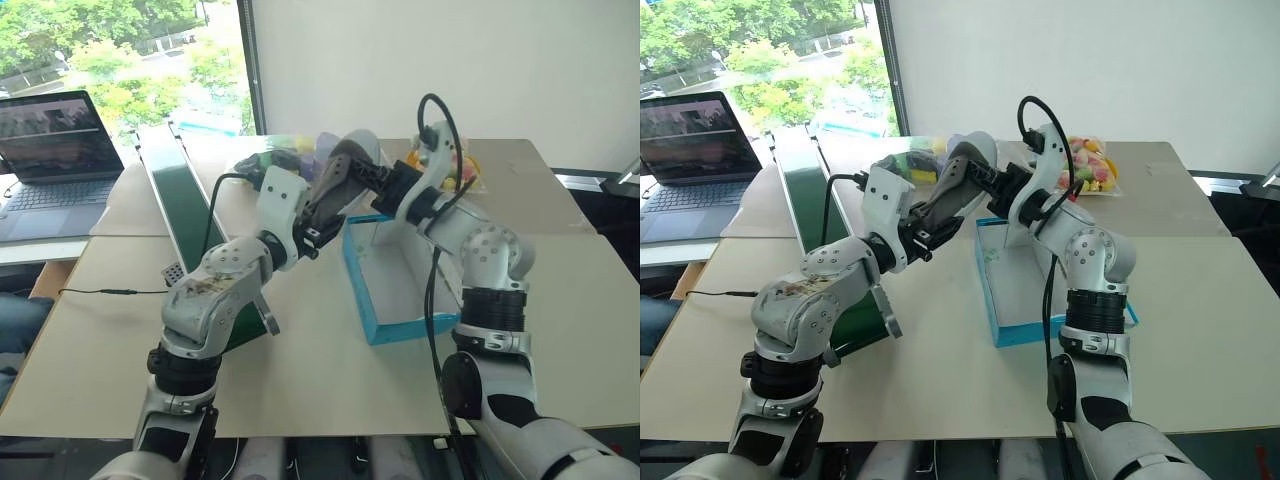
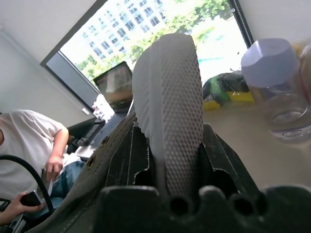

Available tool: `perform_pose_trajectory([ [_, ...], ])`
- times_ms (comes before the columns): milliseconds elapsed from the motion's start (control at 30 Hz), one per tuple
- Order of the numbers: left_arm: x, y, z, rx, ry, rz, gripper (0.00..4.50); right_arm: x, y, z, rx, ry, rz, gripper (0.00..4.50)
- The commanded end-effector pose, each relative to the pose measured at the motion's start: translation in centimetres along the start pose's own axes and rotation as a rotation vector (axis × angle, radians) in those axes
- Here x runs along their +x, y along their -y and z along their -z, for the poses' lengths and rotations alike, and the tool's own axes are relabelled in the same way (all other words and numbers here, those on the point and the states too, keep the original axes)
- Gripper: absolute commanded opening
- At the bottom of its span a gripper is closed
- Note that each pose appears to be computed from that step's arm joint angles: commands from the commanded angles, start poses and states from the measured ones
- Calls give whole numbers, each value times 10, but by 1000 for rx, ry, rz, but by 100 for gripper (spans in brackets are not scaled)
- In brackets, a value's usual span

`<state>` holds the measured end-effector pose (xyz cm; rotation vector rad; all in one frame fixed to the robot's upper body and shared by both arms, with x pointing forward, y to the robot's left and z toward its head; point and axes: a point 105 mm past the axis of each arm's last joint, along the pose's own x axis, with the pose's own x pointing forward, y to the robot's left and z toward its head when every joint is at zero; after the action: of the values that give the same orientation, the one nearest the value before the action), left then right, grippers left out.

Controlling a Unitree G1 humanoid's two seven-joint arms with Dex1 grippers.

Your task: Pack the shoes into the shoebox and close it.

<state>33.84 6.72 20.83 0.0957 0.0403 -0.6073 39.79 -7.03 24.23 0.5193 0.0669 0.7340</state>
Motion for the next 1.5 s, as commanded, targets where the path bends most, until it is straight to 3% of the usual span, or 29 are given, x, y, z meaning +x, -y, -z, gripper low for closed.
perform_pose_trajectory([
  [33, -26, -55, 2, 31, -29, -267, 343, -10, -3, -37, -59, 138, -3, 54],
  [133, -30, -53, -11, 19, 13, -250, 450, -8, -5, -37, -57, 139, -12, 51],
  [367, -34, -39, -51, 16, 126, -116, 450, -8, -8, -40, -69, 149, -32, 49],
  [500, -43, -28, -66, 36, 118, 20, 450, -12, -6, -48, -104, 169, -19, 48],
  [700, -71, -12, -80, 166, 26, 262, 450, -31, 2, -94, -305, 206, 79, 48],
  [833, -72, -6, -89, 210, -9, 344, 450, -44, 13, -104, -504, 55, 168, 48],
  [967, -69, 9, -91, 287, -33, 458, 450, -59, 41, -83, -703, -198, 276, 48],
  [1100, -59, 11, -97, 327, -20, 484, 450, -64, 56, -51, -752, -380, 268, 48],
  [1500, -58, 15, -86, 314, -36, 479, 450, -65, 97, 11, -756, -627, 264, 48],
])
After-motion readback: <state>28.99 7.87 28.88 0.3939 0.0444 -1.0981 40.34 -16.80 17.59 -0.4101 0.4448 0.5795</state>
